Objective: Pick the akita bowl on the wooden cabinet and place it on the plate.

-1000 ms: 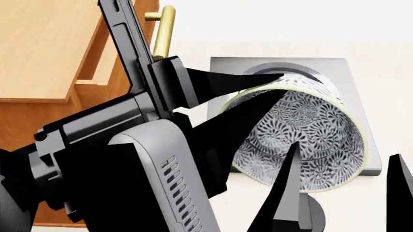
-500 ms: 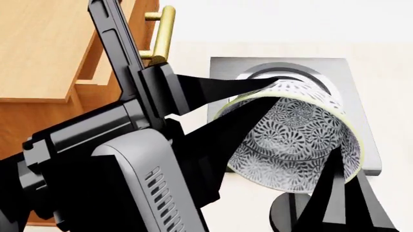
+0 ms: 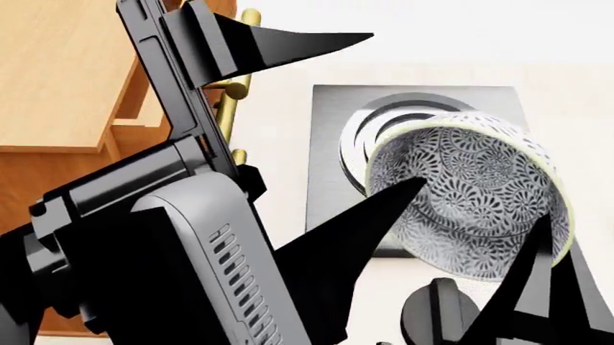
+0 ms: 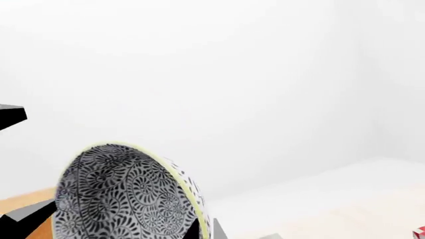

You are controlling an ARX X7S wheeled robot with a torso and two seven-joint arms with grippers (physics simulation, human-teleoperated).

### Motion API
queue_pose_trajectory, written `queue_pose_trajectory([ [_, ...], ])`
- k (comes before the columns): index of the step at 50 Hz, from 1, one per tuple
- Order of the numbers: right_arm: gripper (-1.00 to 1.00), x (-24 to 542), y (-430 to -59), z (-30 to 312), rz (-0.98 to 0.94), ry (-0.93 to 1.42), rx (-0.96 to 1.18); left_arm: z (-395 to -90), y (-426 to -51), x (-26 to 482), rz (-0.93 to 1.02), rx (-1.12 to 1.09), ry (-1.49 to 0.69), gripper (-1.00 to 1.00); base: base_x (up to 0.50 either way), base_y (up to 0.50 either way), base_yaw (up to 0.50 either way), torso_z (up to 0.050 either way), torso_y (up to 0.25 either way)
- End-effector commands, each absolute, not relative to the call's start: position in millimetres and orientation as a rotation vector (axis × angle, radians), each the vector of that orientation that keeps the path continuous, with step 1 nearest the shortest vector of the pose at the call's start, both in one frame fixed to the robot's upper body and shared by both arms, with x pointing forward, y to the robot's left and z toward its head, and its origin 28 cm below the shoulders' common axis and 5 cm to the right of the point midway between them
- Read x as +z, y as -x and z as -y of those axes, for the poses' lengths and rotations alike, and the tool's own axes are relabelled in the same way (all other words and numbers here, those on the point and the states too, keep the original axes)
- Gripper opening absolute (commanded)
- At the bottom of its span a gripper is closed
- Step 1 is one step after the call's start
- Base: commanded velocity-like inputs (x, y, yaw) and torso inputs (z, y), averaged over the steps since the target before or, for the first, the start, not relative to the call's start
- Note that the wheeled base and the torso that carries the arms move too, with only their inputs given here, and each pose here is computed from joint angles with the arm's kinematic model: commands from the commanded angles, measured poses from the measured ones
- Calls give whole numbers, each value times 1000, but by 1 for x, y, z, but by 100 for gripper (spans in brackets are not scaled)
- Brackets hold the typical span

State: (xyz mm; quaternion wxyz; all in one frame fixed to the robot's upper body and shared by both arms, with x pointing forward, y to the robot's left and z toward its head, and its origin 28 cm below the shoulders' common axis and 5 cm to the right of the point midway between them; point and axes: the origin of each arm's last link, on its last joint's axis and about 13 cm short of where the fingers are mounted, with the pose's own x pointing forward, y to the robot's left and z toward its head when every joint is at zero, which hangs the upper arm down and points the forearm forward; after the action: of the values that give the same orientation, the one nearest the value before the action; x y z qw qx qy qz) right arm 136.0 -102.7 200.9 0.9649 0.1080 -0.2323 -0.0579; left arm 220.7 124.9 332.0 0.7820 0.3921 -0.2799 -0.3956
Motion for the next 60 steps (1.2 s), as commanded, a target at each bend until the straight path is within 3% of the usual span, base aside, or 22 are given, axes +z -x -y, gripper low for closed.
queue_pose_trajectory([
  [1,-100,204,-138,106,470,-224,-181,-126,-222,332,605,-830,-842,100,0,0,0,0,0],
  [41,-100,203,-144,132,399,-451,-382,-128,-224,329,605,-802,-826,100,0,0,0,0,0],
  [60,-100,206,-134,153,382,-1025,-243,-129,-225,328,600,-801,-825,100,0,0,0,1,1],
])
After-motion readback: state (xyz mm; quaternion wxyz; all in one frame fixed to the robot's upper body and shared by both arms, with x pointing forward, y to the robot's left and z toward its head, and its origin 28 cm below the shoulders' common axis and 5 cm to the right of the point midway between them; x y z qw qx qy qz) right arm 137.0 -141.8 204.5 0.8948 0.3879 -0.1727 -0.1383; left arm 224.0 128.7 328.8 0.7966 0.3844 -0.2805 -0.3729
